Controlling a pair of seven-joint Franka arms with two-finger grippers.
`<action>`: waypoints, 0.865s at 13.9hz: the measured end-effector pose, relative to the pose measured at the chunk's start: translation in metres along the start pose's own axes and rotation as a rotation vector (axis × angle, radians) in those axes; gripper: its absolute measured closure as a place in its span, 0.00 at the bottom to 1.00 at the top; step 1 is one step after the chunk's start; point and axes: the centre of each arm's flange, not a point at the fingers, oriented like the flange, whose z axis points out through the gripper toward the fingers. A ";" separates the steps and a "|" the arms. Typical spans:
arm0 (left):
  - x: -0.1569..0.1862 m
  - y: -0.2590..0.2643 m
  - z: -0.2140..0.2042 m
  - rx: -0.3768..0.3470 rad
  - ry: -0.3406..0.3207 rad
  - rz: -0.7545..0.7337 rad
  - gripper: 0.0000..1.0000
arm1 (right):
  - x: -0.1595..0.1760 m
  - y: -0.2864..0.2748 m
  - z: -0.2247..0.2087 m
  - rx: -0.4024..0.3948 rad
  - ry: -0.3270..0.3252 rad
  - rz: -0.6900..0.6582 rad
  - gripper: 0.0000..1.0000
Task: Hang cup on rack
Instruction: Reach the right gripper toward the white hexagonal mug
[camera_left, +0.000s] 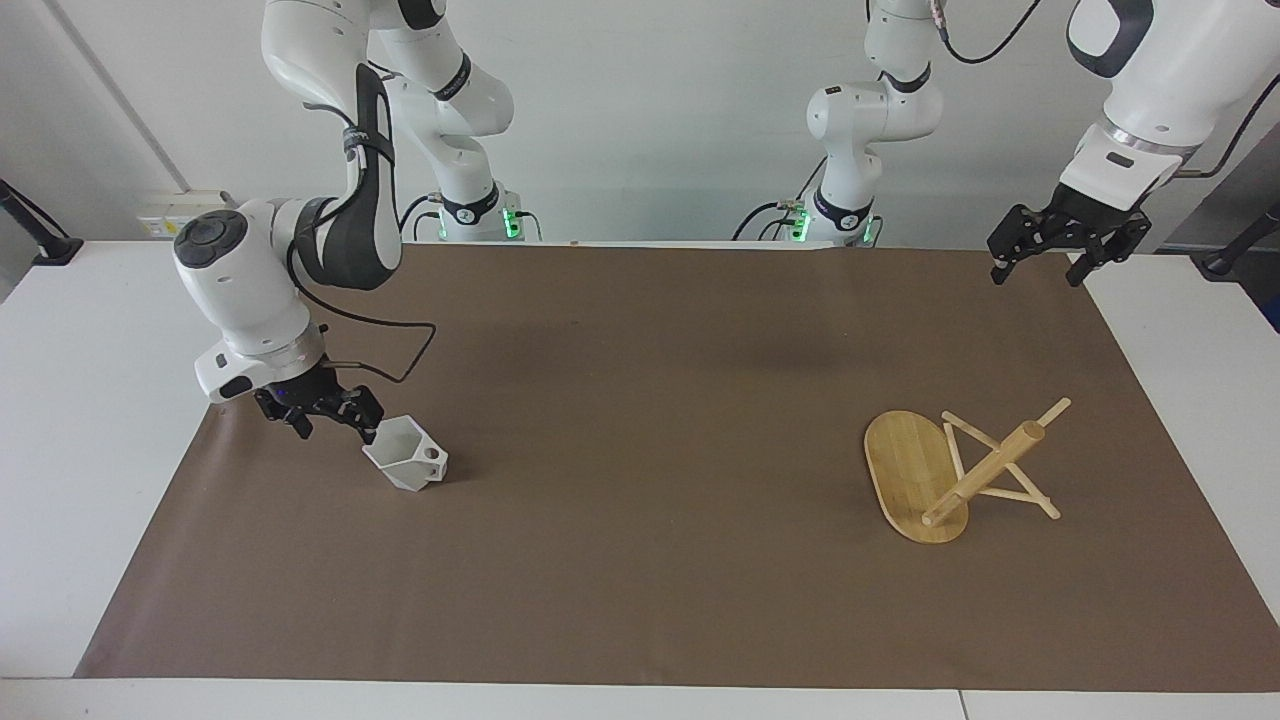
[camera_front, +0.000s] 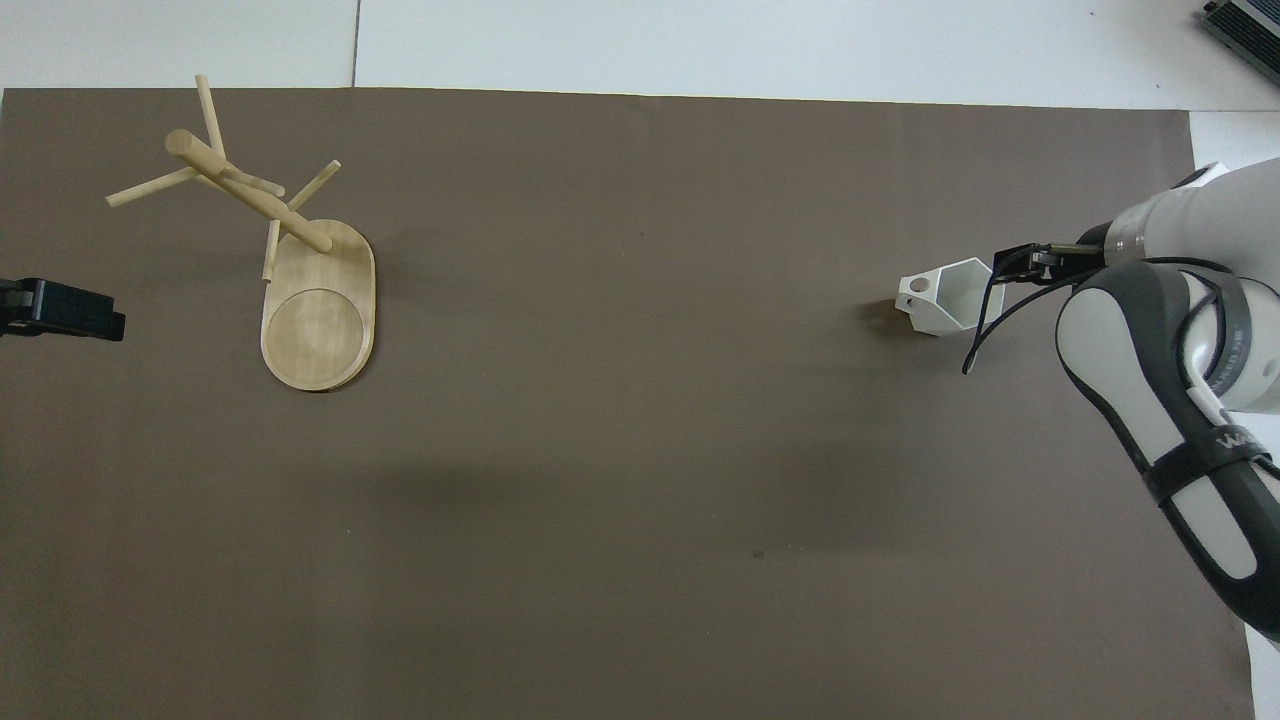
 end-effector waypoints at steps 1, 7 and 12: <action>0.000 0.000 0.000 0.000 0.000 0.000 0.00 | -0.001 -0.003 0.002 0.002 -0.001 0.013 0.00; 0.000 0.000 0.000 0.000 0.000 0.000 0.00 | -0.002 -0.008 0.023 0.003 0.002 0.065 0.00; 0.000 0.000 0.000 0.000 0.000 0.000 0.00 | -0.003 -0.008 0.029 0.003 -0.009 0.086 0.00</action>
